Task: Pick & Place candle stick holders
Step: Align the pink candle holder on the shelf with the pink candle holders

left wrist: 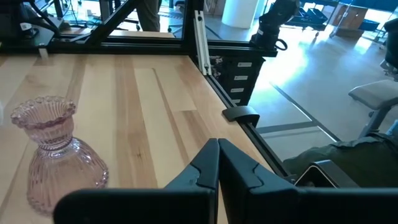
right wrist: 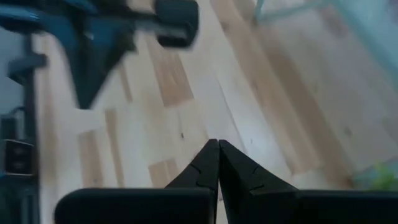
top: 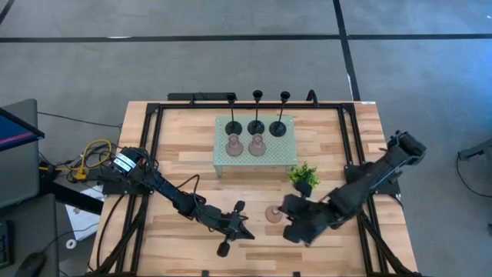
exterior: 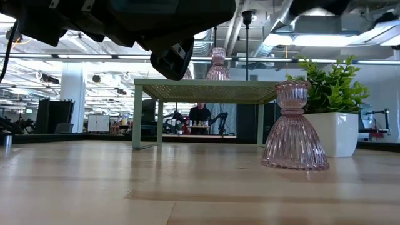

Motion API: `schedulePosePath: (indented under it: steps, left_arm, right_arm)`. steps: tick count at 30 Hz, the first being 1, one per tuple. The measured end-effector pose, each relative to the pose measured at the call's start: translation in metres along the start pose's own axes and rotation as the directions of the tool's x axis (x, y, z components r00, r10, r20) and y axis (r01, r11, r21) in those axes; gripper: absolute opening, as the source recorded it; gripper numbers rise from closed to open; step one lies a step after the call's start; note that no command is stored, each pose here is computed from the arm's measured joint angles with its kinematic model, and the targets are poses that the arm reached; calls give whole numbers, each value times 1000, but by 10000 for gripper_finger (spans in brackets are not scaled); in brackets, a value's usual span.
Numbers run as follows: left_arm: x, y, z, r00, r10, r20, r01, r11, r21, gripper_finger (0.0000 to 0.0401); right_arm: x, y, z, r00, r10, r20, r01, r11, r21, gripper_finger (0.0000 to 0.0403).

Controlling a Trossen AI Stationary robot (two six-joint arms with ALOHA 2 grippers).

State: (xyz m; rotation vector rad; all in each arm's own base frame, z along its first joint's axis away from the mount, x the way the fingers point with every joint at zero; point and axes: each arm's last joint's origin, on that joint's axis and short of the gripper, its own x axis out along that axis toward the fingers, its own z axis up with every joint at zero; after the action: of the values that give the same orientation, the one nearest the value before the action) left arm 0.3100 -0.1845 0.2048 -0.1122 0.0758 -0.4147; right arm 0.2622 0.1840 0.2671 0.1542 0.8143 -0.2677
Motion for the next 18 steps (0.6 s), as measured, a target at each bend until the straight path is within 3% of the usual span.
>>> schedulePosePath:
  steps: [8, 18]
  left_arm:
    - [0, 0, 0, 1000, 0, 0, 0, 1000, 3, 4]
    - [0, -1, 0, 1000, -1, 0, 1, 1000, 3, 4]
  right_arm:
    - [-35, 17, -37, 984, -54, 171, 76, 989, -125, 0]
    - [-12, 1, -105, 976, -112, 185, 125, 990, -64, 0]
